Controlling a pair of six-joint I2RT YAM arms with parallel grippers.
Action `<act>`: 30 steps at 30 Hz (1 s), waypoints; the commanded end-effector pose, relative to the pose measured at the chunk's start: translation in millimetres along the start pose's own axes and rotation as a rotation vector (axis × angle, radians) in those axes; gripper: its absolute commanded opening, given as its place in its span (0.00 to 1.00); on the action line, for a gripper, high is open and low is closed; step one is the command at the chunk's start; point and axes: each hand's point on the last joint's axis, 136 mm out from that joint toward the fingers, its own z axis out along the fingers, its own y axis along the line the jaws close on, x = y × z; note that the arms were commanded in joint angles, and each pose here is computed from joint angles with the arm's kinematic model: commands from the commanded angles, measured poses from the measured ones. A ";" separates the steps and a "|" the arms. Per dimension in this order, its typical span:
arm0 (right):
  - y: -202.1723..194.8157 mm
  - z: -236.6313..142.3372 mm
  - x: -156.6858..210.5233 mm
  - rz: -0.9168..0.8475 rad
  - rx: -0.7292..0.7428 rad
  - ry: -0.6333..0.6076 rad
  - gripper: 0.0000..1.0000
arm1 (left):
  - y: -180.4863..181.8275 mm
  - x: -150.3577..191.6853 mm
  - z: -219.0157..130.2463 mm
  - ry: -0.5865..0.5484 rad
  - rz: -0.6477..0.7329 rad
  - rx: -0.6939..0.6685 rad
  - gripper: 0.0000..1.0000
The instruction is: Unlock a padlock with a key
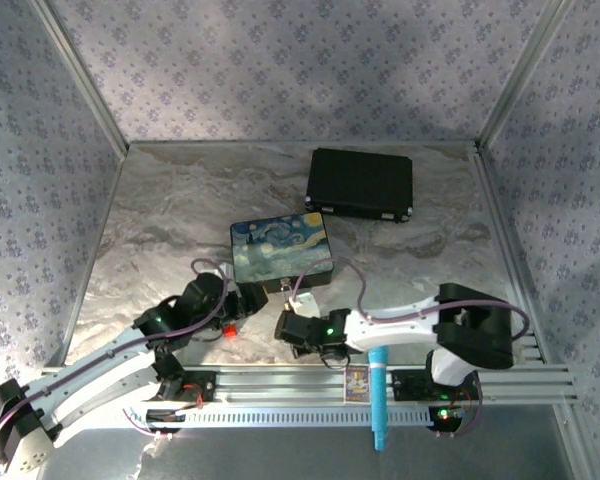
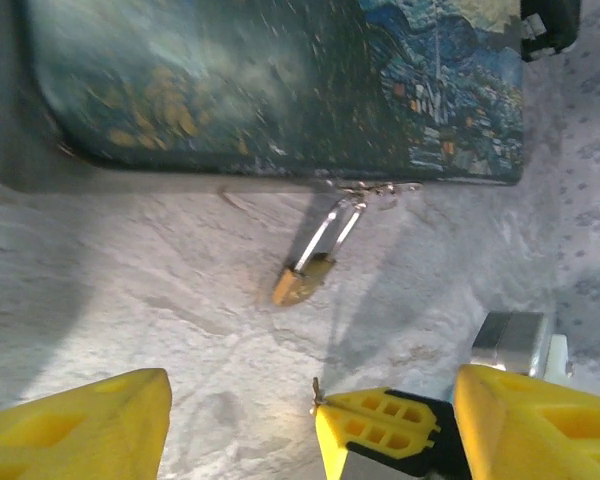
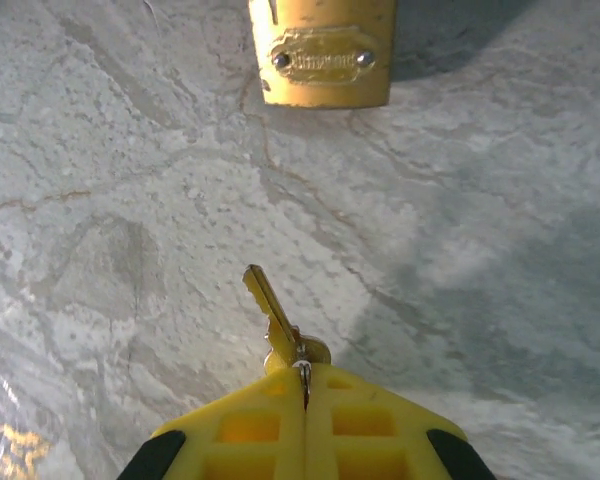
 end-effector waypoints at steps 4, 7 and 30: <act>25.6 -36.7 -30.3 -0.152 -0.251 -0.101 0.00 | -39.2 -4.6 -1.1 -0.046 -0.048 0.145 0.67; 29.6 -51.8 -35.8 -0.201 -0.354 -0.118 0.00 | -48.8 -3.4 -2.5 -0.035 -0.032 0.173 0.67; 40.1 -85.3 -84.0 -0.171 -0.463 -0.244 0.00 | -63.7 14.6 5.7 0.047 0.030 0.156 0.34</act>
